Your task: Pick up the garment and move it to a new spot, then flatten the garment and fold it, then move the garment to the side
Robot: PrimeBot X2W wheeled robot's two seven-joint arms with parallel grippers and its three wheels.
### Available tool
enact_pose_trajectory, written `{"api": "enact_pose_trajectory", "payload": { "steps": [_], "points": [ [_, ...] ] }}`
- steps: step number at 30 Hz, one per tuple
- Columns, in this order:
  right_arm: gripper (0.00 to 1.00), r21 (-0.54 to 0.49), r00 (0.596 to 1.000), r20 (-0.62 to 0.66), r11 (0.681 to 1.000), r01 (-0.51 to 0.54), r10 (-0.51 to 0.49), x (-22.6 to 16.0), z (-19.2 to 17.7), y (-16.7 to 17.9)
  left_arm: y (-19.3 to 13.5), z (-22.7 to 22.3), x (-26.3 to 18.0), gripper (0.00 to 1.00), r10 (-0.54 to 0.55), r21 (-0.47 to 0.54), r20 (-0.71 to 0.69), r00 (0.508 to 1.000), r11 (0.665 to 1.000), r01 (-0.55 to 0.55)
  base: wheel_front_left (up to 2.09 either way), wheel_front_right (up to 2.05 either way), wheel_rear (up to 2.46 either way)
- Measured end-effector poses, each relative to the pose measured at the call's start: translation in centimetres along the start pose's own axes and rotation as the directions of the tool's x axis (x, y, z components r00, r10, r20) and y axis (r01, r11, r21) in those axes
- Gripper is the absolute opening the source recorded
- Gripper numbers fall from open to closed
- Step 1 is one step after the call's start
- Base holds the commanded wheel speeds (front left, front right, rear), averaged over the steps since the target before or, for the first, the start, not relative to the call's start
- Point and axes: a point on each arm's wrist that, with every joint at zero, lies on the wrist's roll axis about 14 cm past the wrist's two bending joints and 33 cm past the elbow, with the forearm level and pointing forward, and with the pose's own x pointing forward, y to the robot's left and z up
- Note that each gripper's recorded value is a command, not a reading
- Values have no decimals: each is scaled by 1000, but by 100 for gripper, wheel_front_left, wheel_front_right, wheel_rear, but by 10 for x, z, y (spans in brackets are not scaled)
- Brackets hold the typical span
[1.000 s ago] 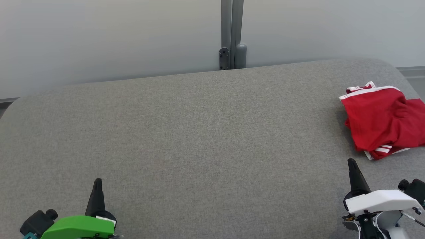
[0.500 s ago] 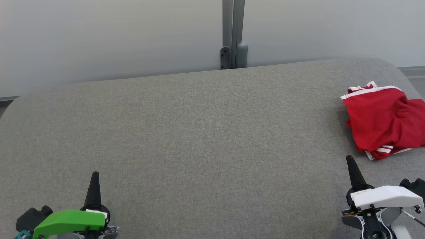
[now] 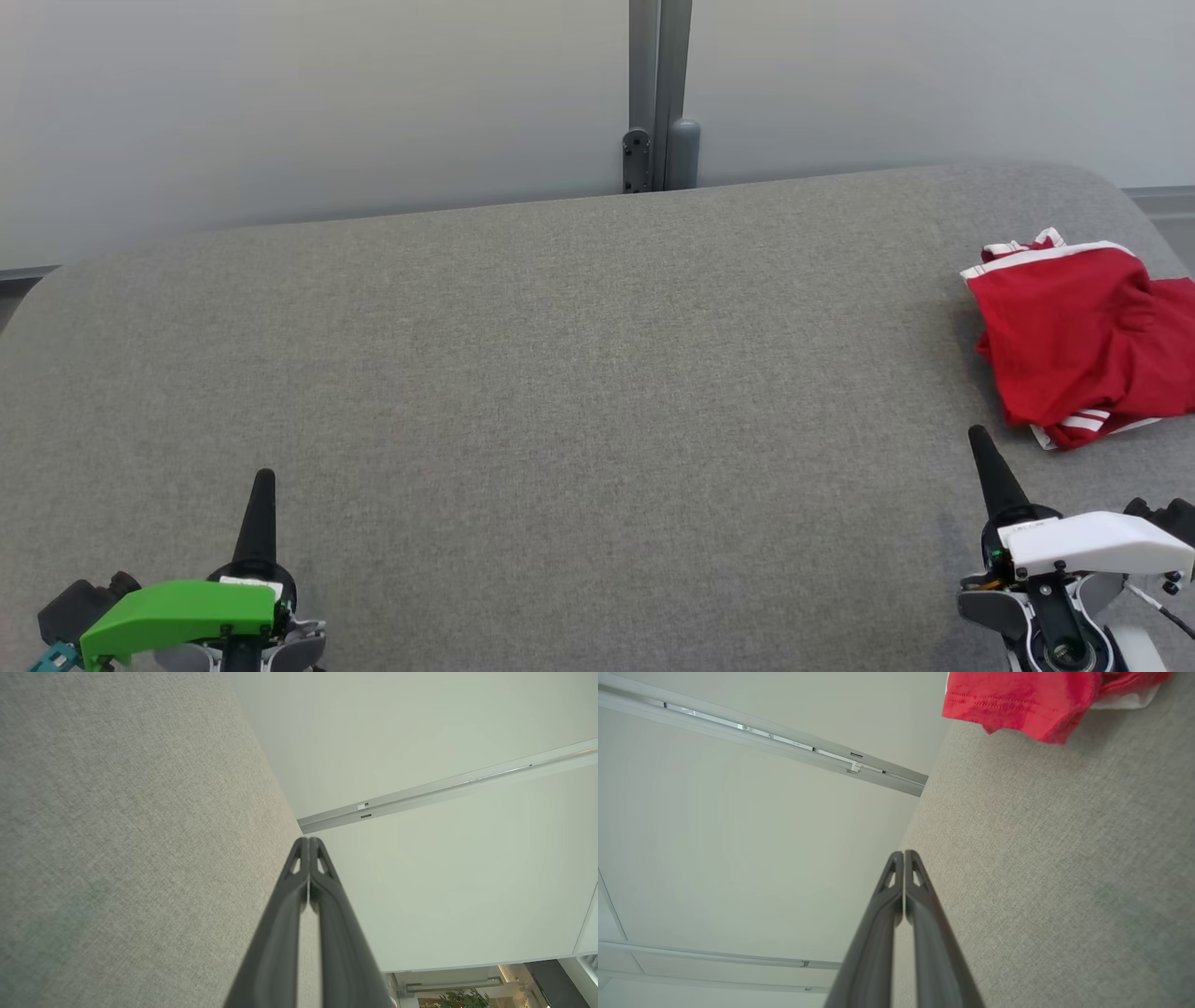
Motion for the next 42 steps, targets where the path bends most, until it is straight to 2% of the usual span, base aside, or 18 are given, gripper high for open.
{"api": "enact_pose_trajectory", "payload": {
  "steps": [20, 42],
  "points": [
    [0, 180, 1000, -15, 983, -22, 25, 6, -2, 7, -9, 7, 6, 0, -35, -150, 7, 999, 988, 36, 0, 0, 0],
    [0, 344, 998, -28, 938, -44, 57, 12, -3, 14, -19, 14, 10, 0, -74, -292, 15, 997, 953, 75, 0, 0, 0]
  ]
}}
